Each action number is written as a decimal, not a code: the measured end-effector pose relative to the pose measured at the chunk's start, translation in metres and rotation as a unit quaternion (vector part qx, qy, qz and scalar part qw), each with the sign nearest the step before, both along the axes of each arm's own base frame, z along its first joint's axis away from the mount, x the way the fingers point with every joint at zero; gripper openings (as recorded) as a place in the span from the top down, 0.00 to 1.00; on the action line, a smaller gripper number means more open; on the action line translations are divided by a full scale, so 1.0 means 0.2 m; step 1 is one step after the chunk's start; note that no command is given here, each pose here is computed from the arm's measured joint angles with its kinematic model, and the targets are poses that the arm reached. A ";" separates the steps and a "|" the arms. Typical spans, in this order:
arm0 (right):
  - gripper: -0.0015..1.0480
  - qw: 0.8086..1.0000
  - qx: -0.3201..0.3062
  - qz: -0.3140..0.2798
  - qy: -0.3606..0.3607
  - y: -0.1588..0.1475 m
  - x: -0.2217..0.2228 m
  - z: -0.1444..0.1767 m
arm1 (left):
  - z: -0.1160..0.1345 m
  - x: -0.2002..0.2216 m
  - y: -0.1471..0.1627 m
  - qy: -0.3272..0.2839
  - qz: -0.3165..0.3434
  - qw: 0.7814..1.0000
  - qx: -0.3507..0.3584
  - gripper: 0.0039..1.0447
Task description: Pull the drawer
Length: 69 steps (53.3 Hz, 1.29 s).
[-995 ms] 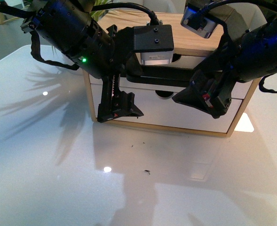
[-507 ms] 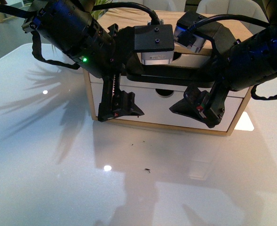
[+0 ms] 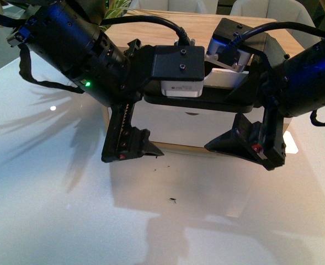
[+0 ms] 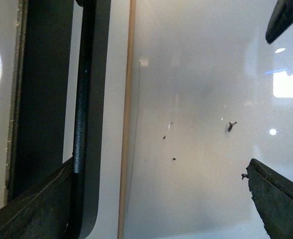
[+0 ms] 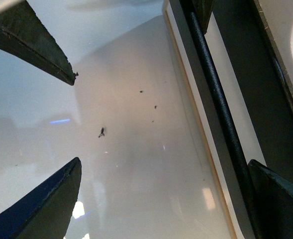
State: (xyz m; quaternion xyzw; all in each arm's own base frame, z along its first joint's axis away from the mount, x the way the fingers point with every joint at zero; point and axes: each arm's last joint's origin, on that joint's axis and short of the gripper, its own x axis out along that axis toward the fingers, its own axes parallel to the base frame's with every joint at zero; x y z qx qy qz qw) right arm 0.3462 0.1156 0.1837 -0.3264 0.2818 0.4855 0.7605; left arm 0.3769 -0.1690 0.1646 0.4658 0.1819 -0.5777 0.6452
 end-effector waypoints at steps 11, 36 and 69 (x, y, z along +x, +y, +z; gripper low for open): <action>0.09 1.000 0.008 0.021 0.013 -0.01 -0.11 0.00 | -0.01 -0.11 0.04 0.004 -0.021 1.000 0.008 0.07; 0.08 0.999 0.027 0.035 0.024 -0.02 -0.30 -0.01 | -0.01 -0.30 0.07 0.012 -0.037 0.999 0.000 0.07; 0.09 0.973 0.162 -0.119 -0.108 -0.15 -0.47 0.18 | 0.23 -0.45 0.14 -0.143 0.090 0.963 -0.208 0.07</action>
